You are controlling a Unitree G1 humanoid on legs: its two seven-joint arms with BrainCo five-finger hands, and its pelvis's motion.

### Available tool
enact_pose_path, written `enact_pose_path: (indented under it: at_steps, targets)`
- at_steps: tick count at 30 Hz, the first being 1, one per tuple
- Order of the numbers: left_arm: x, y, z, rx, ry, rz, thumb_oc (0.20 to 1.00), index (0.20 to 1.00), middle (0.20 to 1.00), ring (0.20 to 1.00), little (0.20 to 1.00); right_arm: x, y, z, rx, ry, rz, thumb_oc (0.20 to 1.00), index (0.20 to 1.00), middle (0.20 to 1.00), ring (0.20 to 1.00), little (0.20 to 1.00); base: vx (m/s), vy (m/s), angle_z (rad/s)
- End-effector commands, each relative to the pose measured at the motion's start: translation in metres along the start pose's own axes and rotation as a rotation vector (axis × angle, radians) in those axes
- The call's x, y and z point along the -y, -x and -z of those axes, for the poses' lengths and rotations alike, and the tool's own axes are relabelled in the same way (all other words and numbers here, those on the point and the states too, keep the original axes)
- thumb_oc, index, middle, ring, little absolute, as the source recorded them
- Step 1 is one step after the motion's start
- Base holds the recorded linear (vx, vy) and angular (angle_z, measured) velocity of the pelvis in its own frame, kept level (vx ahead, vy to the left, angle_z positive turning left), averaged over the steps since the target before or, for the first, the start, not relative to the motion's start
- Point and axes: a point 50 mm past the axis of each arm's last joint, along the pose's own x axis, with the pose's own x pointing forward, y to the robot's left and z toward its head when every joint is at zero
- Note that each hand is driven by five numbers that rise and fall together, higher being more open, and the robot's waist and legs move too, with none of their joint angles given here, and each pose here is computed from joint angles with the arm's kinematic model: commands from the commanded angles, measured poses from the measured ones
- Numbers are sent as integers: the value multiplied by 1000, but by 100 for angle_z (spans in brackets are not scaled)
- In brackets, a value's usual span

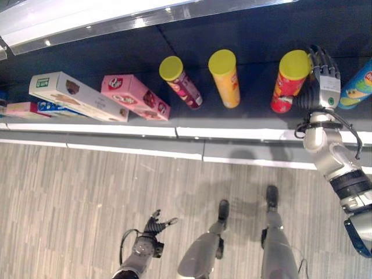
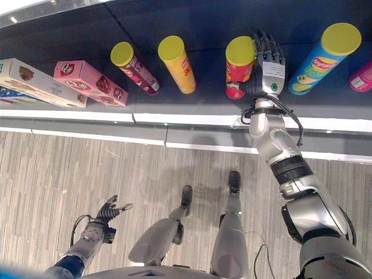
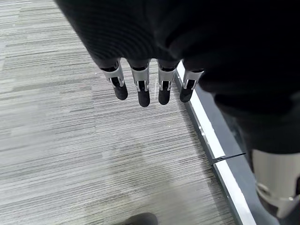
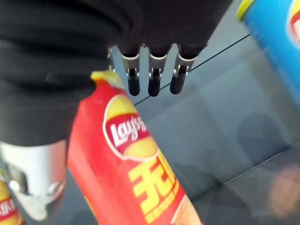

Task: Put the goods on the table back onto the shelves and tidy them up.

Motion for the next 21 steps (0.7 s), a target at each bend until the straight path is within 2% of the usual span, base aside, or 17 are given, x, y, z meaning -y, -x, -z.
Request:
enact_pose_path:
  at_steps: [1, 7, 16, 19, 20, 21]
  targets:
    - [-5, -1, 7, -32, -105, 4, 1000, 1000, 1000, 1000, 1000, 20, -6, -5, 78, -1, 82, 1000, 1000, 1000, 1000, 1000, -12, -25, -3]
    - [-5, 0, 12, -52, -119, 13, 1000, 1000, 1000, 1000, 1000, 26, -1, -11, 105, -55, 91, 1000, 1000, 1000, 1000, 1000, -7, -22, -11]
    - [-14, 5, 32, -145, -139, 0, 1000, 1000, 1000, 1000, 1000, 33, 14, -35, 209, -209, 14, 1000, 1000, 1000, 1000, 1000, 20, -20, -7]
    - [-20, 9, 45, -201, -149, -14, 1000, 1000, 1000, 1000, 1000, 35, 43, -34, 202, -363, -117, 1000, 1000, 1000, 1000, 1000, 71, -11, -6]
    - [-22, 11, 49, -216, -144, -22, 1000, 1000, 1000, 1000, 1000, 34, 54, -34, 179, -490, -170, 1000, 1000, 1000, 1000, 1000, 91, 1, -1]
    - [-26, 14, 56, -246, -141, -21, 1000, 1000, 1000, 1000, 1000, 34, 75, -31, 124, -711, -280, 1000, 1000, 1000, 1000, 1000, 76, 0, 1]
